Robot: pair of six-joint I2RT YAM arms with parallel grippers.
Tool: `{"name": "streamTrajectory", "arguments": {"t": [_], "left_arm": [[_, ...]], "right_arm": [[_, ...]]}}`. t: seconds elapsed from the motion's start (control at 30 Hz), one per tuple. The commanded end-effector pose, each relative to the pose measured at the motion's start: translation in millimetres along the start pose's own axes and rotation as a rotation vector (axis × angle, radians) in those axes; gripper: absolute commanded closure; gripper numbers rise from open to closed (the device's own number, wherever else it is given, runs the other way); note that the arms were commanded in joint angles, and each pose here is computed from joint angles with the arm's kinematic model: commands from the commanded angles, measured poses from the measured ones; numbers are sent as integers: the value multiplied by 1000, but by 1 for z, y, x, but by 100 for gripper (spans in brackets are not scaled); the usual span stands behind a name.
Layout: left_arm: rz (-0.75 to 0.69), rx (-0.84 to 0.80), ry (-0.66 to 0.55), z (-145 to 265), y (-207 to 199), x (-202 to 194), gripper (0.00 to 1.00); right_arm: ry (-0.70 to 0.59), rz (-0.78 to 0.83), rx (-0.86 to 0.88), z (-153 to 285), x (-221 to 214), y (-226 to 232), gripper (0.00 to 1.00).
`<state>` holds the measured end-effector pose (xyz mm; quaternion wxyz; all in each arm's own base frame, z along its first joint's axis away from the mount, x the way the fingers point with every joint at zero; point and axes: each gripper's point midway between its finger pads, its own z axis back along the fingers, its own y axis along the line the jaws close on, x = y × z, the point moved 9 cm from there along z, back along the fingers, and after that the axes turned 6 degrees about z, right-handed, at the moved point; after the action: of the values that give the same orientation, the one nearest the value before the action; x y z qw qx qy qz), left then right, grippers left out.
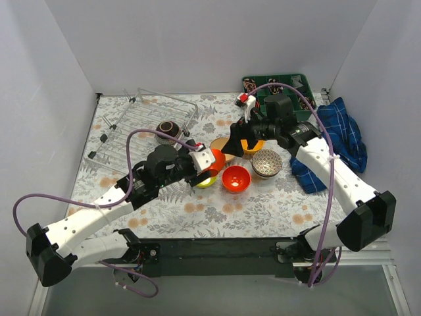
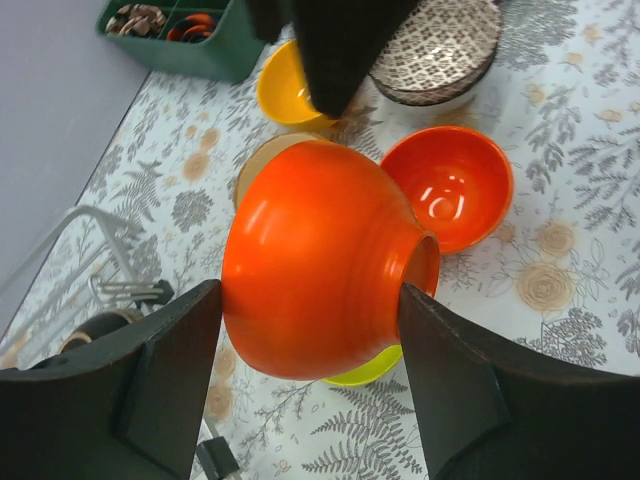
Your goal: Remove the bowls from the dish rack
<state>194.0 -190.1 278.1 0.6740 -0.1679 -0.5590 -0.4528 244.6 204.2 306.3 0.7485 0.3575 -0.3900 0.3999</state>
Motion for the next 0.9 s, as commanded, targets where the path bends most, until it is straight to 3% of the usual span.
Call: {"name": "streamTrajectory", "arguments": {"t": [0.0,0.37,0.57,0.67,0.77,0.8,0.87], "left_arm": [[-125,-26,-70,6,-10,11,85],[-297,-53,-89,-2,-32,22,85],[-345,-43,-99,-7,-34,22,84],[-359,-41,-97,-11,-35,21,84],[-357,-41,-102,-13,-36,21,83],[-358,-41,-95,-14,-37,18,82],[-358,-40,-85,-15,-37,15,79]], "right_arm": [[-41,69,161,8,21,6,8],[20,14,501,-7,0,17,8],[73,-10,588,-15,-15,22,16],[109,-21,615,-18,-21,25,28],[128,-21,617,-17,-24,26,51],[131,-18,615,-17,-25,26,66],[136,-11,596,-16,-25,25,80]]}}
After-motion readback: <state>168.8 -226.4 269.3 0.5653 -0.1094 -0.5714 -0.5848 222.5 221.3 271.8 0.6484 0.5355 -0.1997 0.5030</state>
